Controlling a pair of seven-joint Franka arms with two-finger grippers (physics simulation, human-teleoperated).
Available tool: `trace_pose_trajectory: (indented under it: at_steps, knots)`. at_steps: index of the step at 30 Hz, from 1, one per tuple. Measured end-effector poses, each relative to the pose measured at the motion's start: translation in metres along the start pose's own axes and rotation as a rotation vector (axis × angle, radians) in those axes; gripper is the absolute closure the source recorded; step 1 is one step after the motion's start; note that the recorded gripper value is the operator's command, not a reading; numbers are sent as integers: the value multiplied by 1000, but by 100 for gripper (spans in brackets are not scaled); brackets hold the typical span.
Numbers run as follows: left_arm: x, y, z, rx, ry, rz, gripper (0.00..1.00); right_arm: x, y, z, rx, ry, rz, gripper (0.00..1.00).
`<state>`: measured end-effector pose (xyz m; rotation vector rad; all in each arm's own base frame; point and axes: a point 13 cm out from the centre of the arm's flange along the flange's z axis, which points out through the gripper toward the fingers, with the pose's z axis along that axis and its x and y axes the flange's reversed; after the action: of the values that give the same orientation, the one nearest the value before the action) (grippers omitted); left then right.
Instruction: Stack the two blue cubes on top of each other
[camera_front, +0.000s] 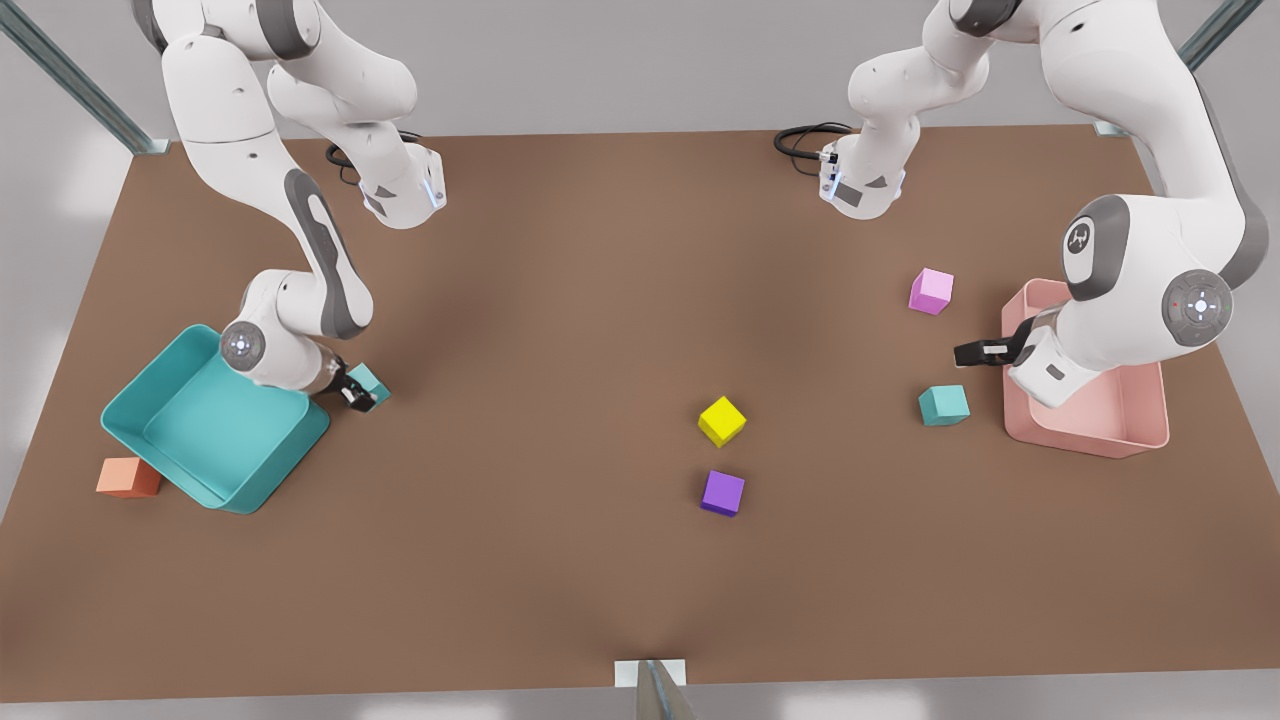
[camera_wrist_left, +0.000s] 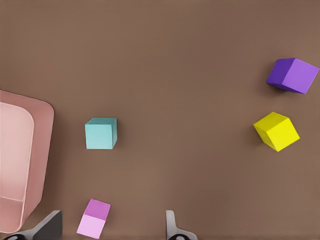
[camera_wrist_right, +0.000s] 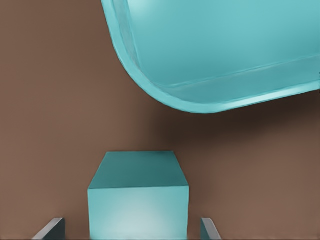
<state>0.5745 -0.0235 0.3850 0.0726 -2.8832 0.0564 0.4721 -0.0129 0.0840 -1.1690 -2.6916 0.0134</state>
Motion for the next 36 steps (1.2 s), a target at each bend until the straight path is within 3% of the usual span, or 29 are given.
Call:
trace_pose_trajectory:
  at_steps: [36]
  knots:
    - [0,-1,0,0,-1,0,0,7,-9,44,51,64,-25,0]
